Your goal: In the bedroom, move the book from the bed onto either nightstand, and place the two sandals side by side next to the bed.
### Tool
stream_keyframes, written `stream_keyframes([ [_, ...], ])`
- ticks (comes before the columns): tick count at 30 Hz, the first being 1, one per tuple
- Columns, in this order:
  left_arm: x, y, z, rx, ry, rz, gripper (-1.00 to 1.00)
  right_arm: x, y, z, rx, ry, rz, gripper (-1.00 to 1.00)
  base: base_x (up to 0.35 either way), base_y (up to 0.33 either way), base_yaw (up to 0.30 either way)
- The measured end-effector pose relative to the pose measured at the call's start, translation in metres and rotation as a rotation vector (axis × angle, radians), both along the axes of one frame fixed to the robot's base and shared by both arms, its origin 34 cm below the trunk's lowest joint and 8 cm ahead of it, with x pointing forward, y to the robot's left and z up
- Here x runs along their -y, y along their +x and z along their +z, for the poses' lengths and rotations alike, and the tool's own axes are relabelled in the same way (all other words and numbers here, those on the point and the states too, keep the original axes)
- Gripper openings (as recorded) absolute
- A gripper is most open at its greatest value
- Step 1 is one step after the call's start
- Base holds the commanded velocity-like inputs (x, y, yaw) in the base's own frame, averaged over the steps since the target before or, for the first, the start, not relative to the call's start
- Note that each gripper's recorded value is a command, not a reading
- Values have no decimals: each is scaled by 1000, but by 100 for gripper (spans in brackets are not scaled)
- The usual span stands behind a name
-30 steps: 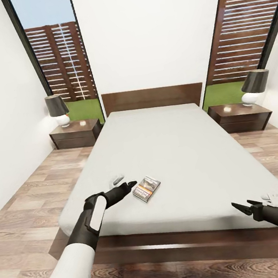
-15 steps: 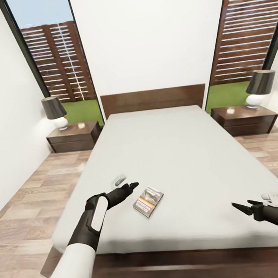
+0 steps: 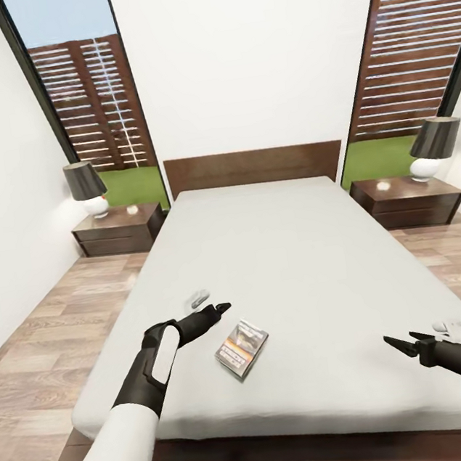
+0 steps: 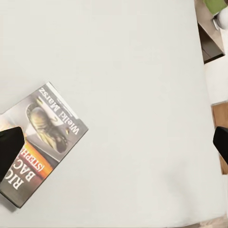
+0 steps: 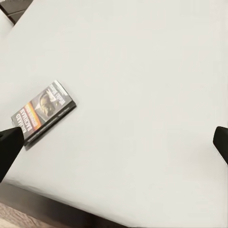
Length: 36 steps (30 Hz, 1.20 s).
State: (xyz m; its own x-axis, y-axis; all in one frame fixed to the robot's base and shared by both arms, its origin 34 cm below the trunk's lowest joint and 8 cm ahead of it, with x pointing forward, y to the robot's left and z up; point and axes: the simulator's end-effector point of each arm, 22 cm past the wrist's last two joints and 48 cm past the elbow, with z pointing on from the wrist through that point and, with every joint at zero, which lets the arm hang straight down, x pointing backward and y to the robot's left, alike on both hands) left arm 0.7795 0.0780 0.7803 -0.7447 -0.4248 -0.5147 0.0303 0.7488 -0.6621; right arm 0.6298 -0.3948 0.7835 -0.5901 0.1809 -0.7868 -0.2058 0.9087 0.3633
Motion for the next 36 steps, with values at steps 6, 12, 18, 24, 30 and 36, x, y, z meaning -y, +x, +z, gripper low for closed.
stream_keyframes([
  [6, 0, 0, 0, 0, 0, 0, 100, -1, 0, 0, 2, -1, 2, 100, 35, -16, 0],
  [12, 0, 0, 0, 1, 0, 0, 100, -1, 0, 0, 4, -3, 2, 100, 38, -1, 0],
  [18, -1, 0, 0, 0, 0, 3, 100, -1, 0, 0, 4, -2, 3, 100, 191, 0, 0],
  [24, -4, 1, -1, -1, -1, 8, 100, -1, 1, 0, 4, -2, 3, 100, 18, 0, 0],
  [30, -8, 3, -1, 7, 6, 19, 100, -1, 0, 0, 4, -2, 3, 100, 43, 0, 0],
  [36, -26, 15, 4, 61, 28, 68, 100, -1, 0, 0, 5, -3, 3, 100, 153, 0, 0],
])
